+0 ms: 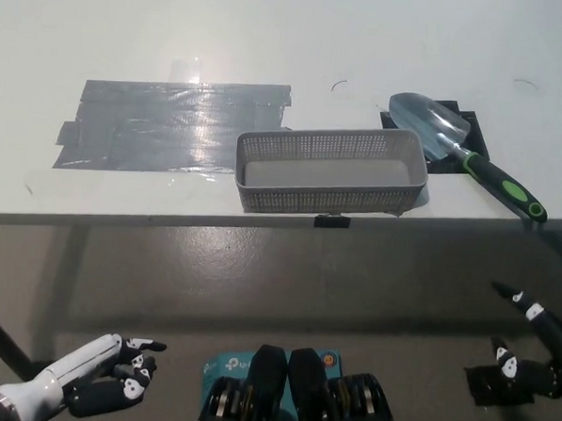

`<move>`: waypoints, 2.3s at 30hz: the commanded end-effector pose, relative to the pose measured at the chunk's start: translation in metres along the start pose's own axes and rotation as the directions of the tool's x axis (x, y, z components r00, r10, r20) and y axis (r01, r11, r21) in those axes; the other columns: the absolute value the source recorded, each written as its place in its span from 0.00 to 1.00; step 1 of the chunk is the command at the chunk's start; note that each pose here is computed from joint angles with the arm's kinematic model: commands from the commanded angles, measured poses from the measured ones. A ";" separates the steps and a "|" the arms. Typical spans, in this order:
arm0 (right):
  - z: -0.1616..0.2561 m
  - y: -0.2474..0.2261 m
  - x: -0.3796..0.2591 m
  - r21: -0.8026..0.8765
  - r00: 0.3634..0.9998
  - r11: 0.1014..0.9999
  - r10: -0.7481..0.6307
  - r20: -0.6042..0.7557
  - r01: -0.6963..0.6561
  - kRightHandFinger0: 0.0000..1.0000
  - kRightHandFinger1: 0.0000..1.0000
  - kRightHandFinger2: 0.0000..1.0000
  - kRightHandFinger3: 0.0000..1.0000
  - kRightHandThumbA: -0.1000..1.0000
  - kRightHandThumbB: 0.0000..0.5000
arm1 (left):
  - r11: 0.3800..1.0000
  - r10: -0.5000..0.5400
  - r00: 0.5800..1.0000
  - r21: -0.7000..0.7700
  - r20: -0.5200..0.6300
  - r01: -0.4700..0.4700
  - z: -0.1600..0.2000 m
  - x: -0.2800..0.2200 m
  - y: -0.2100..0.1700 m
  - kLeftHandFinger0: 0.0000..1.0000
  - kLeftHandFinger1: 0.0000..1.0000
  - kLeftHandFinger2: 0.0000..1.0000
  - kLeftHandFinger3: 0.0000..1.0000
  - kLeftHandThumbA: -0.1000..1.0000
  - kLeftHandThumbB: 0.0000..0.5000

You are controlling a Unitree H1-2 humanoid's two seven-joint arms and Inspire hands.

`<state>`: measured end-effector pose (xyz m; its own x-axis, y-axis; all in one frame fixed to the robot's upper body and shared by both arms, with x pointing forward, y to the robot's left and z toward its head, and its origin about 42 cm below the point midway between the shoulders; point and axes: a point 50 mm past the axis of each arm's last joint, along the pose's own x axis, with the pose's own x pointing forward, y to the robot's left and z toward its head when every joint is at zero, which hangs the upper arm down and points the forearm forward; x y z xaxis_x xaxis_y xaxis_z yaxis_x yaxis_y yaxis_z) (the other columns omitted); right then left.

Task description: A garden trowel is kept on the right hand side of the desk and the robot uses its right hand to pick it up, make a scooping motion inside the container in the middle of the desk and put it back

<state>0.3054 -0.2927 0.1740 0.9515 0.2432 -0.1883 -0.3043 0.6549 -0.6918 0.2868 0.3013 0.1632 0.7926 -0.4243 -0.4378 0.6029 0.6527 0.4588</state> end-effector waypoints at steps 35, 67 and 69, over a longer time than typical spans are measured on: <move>0.108 -0.092 0.153 -0.350 0.953 0.886 -0.292 0.085 0.303 1.00 1.00 1.00 1.00 0.83 0.85 | 0.998 -0.030 1.000 0.055 -0.003 0.031 0.008 -0.008 0.002 0.78 0.85 0.92 1.00 1.00 0.61; 0.059 -0.097 0.198 -0.444 0.974 0.889 -0.188 -0.128 0.114 1.00 1.00 1.00 1.00 0.77 0.84 | 0.995 -0.050 0.999 0.082 -0.002 0.050 0.011 -0.015 0.004 0.82 0.87 0.94 1.00 1.00 0.78; 0.062 -0.097 0.198 -0.453 0.974 0.885 -0.185 -0.128 0.109 1.00 1.00 1.00 1.00 0.75 0.78 | 0.996 -0.043 0.999 0.079 0.003 0.043 0.012 -0.014 0.006 0.82 0.87 0.94 1.00 1.00 0.81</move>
<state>0.5175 -0.2688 0.2309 0.9841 -0.0044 -0.1775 -0.1672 0.3129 -0.9350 0.2769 0.2974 0.1659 0.7591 -0.4554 -0.4652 0.6474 0.6029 0.4661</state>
